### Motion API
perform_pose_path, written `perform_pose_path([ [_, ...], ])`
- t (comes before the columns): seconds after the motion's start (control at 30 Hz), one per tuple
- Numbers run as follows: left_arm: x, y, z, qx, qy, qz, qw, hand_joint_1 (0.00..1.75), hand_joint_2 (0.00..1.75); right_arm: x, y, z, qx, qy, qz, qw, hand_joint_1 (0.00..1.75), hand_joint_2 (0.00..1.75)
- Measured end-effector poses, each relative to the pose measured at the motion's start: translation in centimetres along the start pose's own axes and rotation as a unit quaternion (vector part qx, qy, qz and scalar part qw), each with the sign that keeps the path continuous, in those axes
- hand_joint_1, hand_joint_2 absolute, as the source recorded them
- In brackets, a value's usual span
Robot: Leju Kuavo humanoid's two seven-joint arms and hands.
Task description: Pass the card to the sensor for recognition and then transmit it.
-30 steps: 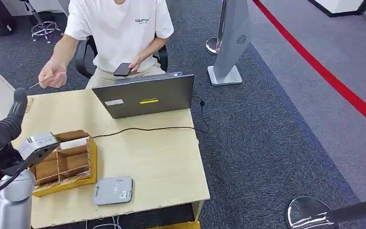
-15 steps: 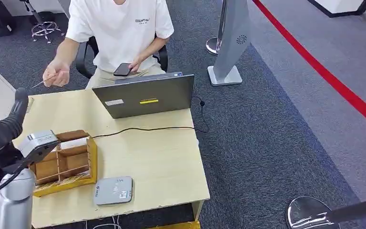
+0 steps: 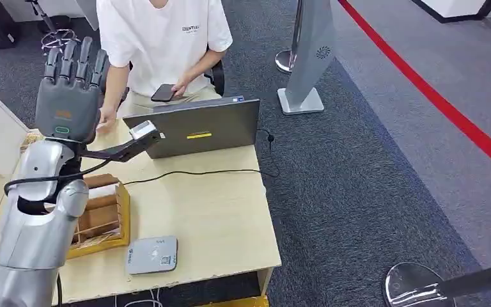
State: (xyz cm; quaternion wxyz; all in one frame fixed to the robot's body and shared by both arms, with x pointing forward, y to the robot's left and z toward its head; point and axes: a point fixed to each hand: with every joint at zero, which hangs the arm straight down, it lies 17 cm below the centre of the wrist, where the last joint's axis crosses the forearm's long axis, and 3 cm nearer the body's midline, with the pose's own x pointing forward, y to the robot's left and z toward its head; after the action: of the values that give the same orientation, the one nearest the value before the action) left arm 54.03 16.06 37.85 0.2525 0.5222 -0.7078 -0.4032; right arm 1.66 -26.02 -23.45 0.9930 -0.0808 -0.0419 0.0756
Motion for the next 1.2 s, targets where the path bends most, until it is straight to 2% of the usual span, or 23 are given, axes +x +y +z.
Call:
perform_pose_path([
  [0.43, 0.6, -2.2, -0.3, -0.030, -0.009, -0.010, 0.999, 0.00, 1.75, -0.1, -0.7, 0.2, -0.009, 0.000, 0.001, 1.000, 0.00, 1.75],
  [0.73, 0.3, -3.3, -0.1, -0.046, -0.005, -0.024, 0.999, 0.00, 1.75, 0.0, -1.1, 0.2, -0.016, -0.002, 0.028, 0.999, 0.00, 1.75],
  [0.77, 0.1, -3.8, 0.1, -0.057, 0.001, -0.025, 0.998, 0.00, 1.75, -0.1, -1.1, 0.2, -0.018, 0.000, 0.028, 0.999, 0.00, 1.75],
  [0.83, -0.9, -7.3, 1.2, -0.150, 0.056, -0.022, 0.987, 0.00, 1.75, -0.3, -1.6, 0.2, -0.028, 0.017, 0.020, 0.999, 0.00, 1.75],
  [0.9, -0.5, -10.1, 2.6, -0.221, 0.080, -0.023, 0.972, 0.00, 1.75, -0.1, -2.0, 0.2, -0.032, 0.023, 0.018, 0.999, 0.00, 1.75],
  [1.0, 0.8, -10.7, 2.7, -0.226, 0.082, -0.011, 0.971, 0.02, 1.75, 0.1, -2.4, 0.3, -0.036, 0.025, 0.017, 0.999, 0.00, 1.75],
  [1.03, 1.1, -10.8, 2.6, -0.227, 0.082, -0.009, 0.970, 1.50, 1.75, 0.2, -2.4, 0.3, -0.036, 0.025, 0.017, 0.999, 0.00, 1.75],
  [1.07, 1.3, -10.8, 2.6, -0.228, 0.082, -0.006, 0.970, 1.59, 1.75, 0.3, -2.4, 0.3, -0.037, 0.024, 0.017, 0.999, 0.00, 1.75],
  [1.2, 1.7, -10.9, 2.5, -0.228, 0.082, 0.003, 0.970, 1.59, 1.75, 0.4, -2.6, 0.4, -0.038, 0.023, 0.016, 0.999, 0.00, 1.75],
])
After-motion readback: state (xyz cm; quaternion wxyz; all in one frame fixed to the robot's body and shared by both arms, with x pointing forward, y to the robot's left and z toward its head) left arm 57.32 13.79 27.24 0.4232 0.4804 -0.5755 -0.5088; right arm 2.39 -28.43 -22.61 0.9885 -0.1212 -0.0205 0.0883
